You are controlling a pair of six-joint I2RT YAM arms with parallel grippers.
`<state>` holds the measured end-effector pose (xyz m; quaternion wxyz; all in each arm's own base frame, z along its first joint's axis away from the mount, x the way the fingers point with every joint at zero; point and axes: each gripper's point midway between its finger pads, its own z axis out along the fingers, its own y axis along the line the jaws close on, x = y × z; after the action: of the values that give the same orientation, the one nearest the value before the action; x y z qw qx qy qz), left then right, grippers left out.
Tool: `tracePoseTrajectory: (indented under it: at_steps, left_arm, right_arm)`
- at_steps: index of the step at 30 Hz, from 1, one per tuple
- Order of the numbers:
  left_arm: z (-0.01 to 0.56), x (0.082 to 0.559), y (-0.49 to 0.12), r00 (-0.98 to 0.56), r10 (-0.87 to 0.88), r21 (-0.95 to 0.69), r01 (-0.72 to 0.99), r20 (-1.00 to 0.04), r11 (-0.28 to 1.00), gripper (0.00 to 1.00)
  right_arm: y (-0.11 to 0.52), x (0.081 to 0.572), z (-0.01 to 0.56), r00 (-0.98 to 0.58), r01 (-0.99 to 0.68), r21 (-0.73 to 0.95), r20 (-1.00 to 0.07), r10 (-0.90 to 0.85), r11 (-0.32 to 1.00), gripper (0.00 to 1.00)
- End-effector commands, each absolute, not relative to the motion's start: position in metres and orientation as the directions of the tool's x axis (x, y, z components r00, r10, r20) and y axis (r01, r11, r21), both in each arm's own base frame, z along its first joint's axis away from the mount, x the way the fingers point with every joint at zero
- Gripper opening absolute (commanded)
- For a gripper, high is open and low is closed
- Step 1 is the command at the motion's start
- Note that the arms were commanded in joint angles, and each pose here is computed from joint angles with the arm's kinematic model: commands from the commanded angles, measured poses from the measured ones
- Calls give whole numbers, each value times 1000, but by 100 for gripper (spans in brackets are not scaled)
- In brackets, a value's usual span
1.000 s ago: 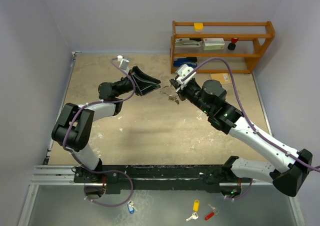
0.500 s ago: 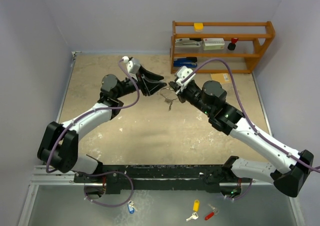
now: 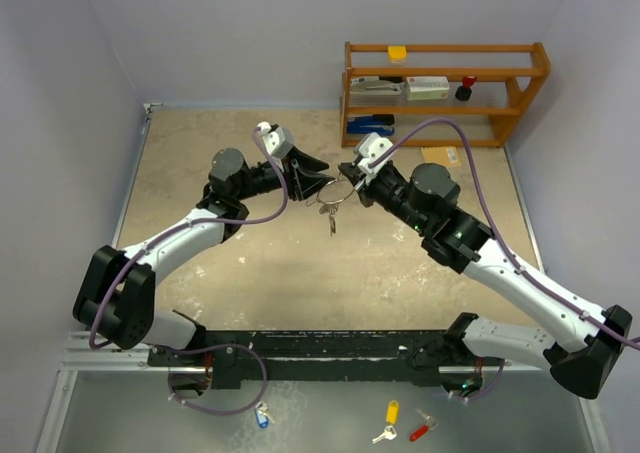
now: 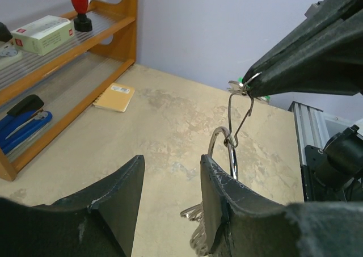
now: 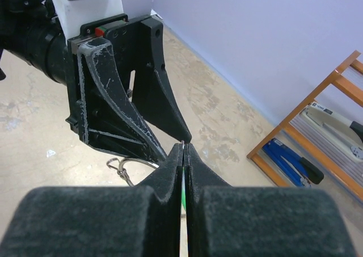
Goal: Remove the keys from the keyring
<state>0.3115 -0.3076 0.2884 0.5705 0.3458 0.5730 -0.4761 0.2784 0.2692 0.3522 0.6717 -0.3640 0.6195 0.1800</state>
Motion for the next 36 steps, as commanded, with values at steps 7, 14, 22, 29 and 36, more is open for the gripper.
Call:
tracePoseTrajectory:
  at_steps: [7,14,22,29,36]
  left_arm:
    - [333,299,-306,-22,-307,-105,961,-951,255,45]
    - [340,311,-289,60,-272,-58,912,-960,406,47]
    - [356,287,-296,52,-341,-49,959,-939,280,48]
    - [366,266,-301,25,-403,-38,988,-915,147,47]
    - [360,259,-303,-3,-405,-46,994,-914,95,45]
  right_arm:
    - [268,267,403,255,-691,-247,-963,-91,679,0]
    - [269,265,404,257,-698,-246,-963,-86,673,0]
    - [271,264,402,252,-705,-240,-964,-81,668,0]
    - [271,260,405,256,-714,-238,-964,-71,659,0]
    - [270,258,406,259,-715,-238,-964,-67,658,0]
